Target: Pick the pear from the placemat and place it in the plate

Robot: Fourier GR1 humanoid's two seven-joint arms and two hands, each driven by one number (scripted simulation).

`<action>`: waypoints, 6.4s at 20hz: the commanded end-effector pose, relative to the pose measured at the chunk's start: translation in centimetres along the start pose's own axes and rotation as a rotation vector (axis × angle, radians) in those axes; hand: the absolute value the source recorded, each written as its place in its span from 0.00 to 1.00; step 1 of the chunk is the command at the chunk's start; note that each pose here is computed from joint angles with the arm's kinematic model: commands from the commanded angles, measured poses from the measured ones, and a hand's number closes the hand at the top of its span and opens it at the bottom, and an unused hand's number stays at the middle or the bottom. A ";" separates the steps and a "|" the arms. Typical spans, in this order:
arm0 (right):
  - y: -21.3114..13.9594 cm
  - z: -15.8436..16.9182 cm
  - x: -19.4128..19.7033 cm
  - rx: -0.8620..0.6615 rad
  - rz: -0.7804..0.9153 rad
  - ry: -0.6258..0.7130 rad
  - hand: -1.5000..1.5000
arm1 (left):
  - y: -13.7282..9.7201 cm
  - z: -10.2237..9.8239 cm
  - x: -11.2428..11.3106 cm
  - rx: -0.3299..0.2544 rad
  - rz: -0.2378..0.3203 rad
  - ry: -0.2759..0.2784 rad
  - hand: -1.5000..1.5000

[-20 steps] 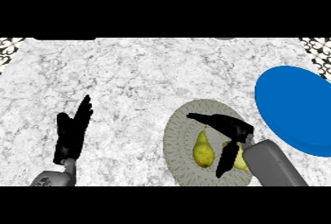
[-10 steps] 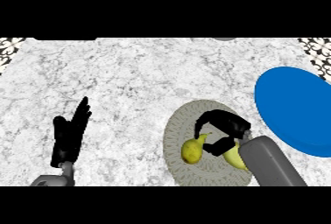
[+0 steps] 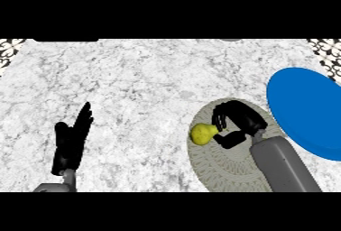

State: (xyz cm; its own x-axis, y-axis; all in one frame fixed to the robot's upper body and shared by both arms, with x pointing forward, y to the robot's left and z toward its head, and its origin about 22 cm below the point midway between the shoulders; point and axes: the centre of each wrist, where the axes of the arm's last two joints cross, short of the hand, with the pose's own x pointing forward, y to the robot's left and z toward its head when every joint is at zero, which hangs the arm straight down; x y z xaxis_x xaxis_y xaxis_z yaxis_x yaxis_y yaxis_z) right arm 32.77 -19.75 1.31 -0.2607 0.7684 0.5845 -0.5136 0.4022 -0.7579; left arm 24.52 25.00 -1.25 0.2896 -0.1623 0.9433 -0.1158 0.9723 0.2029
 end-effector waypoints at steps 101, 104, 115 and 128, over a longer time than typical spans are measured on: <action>-8.3 22.2 -23.9 -0.963 -0.519 0.336 0.00 | -0.2 0.4 1.1 -0.008 0.001 -0.024 0.50; -9.8 20.4 -22.8 -0.957 -0.516 0.323 0.00 | -3.1 -1.2 1.3 -0.015 -0.003 0.005 0.50; -7.5 26.4 -25.0 -1.054 -0.500 0.372 0.00 | -0.2 -2.3 1.5 -0.019 0.004 -0.021 0.50; -9.2 28.6 -25.1 -1.113 -0.472 0.451 0.00 | 0.0 -2.4 2.1 -0.009 -0.005 -0.014 0.50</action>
State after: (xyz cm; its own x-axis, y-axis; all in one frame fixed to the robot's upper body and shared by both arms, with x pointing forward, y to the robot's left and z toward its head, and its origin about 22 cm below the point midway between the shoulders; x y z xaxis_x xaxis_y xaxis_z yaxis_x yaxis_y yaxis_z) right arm 20.46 -56.50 1.02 0.1602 0.4384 0.8844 0.5313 0.7168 -0.4515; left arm 25.47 25.13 -0.84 0.2758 -0.1640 0.9471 -0.0952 0.9758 0.1967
